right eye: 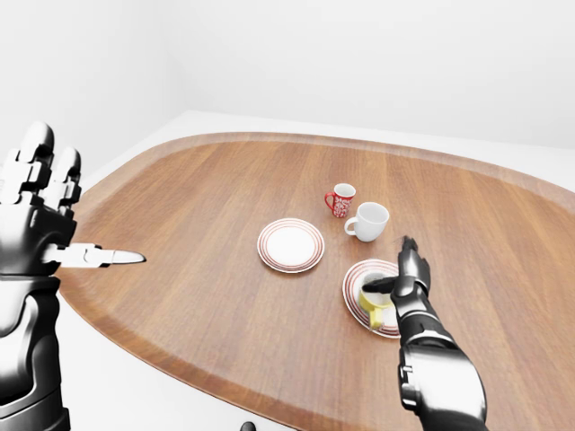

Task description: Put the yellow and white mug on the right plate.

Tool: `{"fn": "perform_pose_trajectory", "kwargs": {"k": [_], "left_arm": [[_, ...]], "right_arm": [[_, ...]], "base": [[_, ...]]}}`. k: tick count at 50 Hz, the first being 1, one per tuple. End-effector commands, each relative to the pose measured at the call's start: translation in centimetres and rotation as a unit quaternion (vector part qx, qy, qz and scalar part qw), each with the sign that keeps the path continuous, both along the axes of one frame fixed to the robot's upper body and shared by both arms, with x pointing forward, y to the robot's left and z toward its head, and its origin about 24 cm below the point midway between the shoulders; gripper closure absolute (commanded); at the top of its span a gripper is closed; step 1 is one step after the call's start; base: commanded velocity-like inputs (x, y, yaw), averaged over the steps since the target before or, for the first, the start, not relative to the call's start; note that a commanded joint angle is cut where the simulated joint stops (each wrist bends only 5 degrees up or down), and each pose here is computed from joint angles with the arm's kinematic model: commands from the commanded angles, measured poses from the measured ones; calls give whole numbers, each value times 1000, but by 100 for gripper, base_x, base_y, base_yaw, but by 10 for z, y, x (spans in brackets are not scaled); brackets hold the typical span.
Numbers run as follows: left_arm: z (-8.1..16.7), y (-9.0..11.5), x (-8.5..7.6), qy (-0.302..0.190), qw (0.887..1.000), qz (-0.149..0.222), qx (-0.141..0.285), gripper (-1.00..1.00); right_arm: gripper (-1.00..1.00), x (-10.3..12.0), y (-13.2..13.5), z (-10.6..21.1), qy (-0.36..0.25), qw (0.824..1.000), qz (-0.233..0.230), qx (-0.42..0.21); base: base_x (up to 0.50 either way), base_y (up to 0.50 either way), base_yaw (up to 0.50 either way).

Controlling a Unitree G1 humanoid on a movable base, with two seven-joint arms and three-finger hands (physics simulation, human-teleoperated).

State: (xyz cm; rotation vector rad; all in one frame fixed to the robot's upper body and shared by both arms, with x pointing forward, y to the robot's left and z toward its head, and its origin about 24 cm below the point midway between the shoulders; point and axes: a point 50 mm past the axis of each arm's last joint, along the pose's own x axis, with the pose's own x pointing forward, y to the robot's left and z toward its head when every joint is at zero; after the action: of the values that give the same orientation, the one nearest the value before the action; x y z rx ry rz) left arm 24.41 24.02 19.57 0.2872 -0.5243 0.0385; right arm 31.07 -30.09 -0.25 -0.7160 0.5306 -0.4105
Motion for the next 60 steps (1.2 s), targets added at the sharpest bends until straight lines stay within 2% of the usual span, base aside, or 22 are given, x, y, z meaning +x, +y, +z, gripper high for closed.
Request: {"fn": "perform_pose_trajectory", "kwargs": {"k": [1,14,25,41,47,52,57,60], "left_arm": [[-1,0,0,2,1000,1,0,-100],[-1,0,-1,1,1000,1,2,-100],[0,1,0,1,1000,2,2,-100],[0,0,0,1,1000,0,2,-100],[2,0,-1,-4,1000,-1,3,-100],[9,-2,-5,-22,1000,-4,8,-100],[13,-4,-8,-30,999,-8,12,-100],[17,-5,-10,-41,999,-10,16,-100]], "right_arm": [[-100,0,0,0,0,1000,-1,-3],[-100,1,1,0,-1,1000,1,1],[-100,16,9,12,-22,997,18,77],[-100,24,6,26,-52,991,34,116],[-100,32,4,45,-88,989,48,108],[-100,39,6,70,-144,981,82,101],[-100,37,9,90,-170,976,98,98],[-100,33,15,114,-209,966,121,93]], "base": [[0,0,0],[0,0,0],[0,0,0],[0,0,0],[0,0,0],[0,0,0],[0,0,0],[0,0,0]]}}
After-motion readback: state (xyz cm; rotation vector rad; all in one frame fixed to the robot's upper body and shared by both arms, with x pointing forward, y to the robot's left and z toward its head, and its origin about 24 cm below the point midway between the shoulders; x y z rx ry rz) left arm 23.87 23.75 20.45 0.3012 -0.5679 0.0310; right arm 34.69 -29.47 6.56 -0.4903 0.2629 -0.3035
